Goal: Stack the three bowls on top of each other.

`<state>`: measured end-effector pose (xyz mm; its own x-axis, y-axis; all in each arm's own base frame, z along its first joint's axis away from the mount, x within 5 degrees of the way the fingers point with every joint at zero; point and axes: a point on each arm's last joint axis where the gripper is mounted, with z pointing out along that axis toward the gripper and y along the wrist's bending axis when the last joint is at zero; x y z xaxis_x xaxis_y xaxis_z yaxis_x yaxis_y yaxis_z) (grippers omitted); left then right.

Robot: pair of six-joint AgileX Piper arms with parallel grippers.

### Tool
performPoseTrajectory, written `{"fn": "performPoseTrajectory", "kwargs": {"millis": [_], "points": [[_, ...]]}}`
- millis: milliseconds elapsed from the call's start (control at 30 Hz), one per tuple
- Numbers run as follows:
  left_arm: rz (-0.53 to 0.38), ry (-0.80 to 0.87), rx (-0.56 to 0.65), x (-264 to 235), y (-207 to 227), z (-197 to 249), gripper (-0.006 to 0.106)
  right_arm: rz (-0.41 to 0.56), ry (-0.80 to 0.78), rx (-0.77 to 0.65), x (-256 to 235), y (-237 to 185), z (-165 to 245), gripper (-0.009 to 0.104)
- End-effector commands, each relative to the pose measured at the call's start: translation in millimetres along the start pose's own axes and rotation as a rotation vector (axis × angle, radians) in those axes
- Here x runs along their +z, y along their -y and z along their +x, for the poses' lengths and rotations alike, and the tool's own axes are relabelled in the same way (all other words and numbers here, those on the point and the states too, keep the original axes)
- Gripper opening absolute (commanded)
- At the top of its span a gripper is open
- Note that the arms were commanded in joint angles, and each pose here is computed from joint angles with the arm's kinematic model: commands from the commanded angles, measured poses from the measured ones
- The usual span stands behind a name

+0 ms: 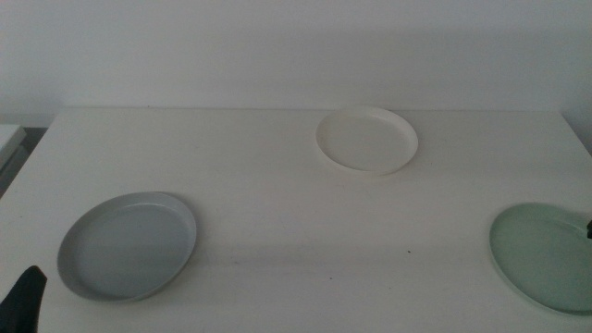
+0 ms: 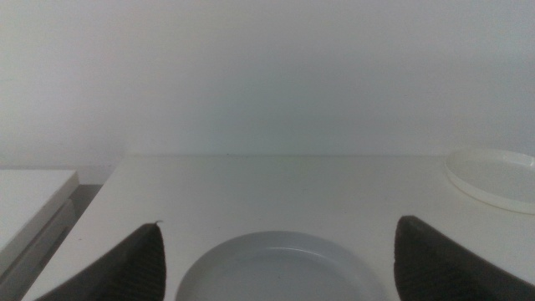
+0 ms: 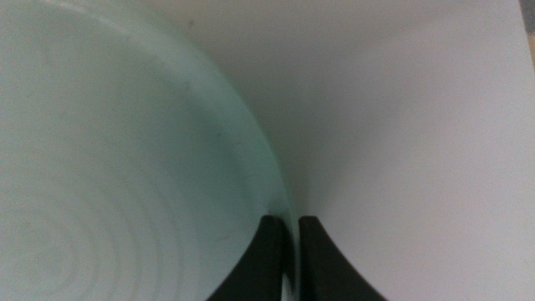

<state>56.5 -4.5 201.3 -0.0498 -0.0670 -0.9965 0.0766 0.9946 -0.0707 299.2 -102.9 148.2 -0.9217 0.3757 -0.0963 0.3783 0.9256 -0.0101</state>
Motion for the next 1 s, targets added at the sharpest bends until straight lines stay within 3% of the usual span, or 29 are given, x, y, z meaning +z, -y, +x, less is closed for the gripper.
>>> {"fn": "performPoseTrajectory", "kwargs": {"millis": [0, 167, 333, 467, 667, 967], "points": [[0.001, 0.016, -0.006, -0.3, 0.1, -1.3, 0.094, 0.009, 0.017, -0.011, -16.6, -0.5, 4.3, -0.002], [0.001, 0.016, -0.006, -0.3, 0.1, -1.3, 0.094, -0.069, 0.166, -0.067, -86.2, -34.4, 7.5, -0.002], [0.001, 0.016, -0.006, -0.3, 0.1, -1.3, 0.094, -0.193, 0.171, -0.216, -121.1, -103.2, 8.8, -0.002], [0.001, 0.016, -0.006, -0.3, 0.1, -1.3, 0.094, -0.316, 0.168, -0.315, -117.2, -165.4, 14.1, -0.002], [0.001, 0.016, -0.006, -0.3, 0.1, -1.3, 0.094, -0.373, 0.140, -0.435, -84.3, -237.4, 24.6, -0.002], [0.001, 0.016, -0.006, -0.3, 0.1, -1.3, 0.094, -0.353, 0.083, -0.467, -41.8, -270.9, 22.5, -0.002]]}}
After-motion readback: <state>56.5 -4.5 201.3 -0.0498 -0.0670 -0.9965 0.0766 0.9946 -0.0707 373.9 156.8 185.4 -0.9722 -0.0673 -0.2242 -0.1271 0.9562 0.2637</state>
